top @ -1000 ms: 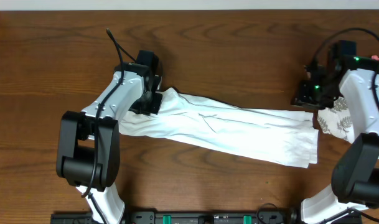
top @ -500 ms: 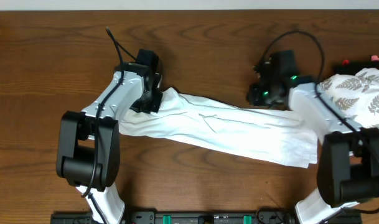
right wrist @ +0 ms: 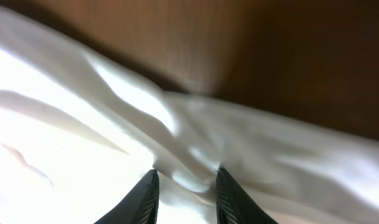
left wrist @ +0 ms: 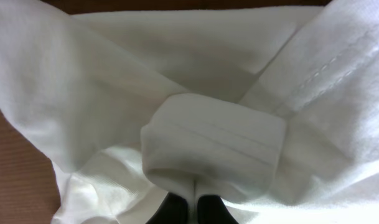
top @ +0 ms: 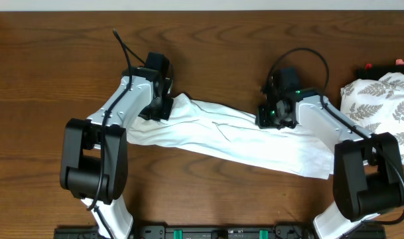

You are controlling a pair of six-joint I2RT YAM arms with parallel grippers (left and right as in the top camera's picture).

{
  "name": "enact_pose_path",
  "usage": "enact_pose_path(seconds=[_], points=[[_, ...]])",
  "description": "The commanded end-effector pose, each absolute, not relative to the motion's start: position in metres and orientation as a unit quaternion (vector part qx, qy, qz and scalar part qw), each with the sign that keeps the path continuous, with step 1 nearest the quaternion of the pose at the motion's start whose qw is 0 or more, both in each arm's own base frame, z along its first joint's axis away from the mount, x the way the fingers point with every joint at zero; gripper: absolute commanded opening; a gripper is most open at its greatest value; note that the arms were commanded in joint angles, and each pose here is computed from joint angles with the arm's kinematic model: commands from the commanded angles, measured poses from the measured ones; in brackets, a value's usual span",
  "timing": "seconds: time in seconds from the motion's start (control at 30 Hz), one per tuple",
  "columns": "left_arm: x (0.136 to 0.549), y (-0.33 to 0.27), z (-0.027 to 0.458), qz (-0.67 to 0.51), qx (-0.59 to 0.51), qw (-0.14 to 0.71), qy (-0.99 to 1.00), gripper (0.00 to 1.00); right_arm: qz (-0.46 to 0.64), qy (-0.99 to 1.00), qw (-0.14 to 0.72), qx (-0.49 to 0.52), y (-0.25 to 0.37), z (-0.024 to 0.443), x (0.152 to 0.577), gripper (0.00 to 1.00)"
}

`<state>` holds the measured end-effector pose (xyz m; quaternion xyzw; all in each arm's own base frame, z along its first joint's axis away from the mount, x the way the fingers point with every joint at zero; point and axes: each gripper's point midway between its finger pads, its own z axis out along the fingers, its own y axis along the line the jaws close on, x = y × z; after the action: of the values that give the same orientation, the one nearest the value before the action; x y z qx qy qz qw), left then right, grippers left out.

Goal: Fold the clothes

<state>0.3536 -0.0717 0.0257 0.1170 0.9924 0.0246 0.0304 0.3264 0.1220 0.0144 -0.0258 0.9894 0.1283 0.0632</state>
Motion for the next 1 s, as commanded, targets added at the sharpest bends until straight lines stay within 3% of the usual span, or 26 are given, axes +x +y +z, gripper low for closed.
enact_pose_path(seconds=[0.0,0.33,0.5,0.73,0.97], points=[[0.352,-0.069,0.021,0.031,0.111,0.025,0.993,0.06,0.133,0.990,0.021,-0.029,0.129,0.009,0.305,0.30],[0.352,-0.069,0.021,0.031,0.111,0.024,0.993,0.06,0.135,0.988,-0.066,-0.035,0.130,0.010,0.262,0.30],[0.352,-0.069,0.021,0.031,0.111,0.025,0.993,0.06,0.134,0.988,-0.070,-0.034,0.129,0.011,0.260,0.17],[0.352,-0.069,0.021,0.031,0.111,0.025,0.993,0.06,0.142,0.989,0.030,-0.040,0.130,0.053,0.307,0.19],[0.354,-0.069,0.021,0.030,0.101,0.028,0.994,0.06,0.027,0.989,0.142,0.029,0.068,0.082,0.357,0.18]])
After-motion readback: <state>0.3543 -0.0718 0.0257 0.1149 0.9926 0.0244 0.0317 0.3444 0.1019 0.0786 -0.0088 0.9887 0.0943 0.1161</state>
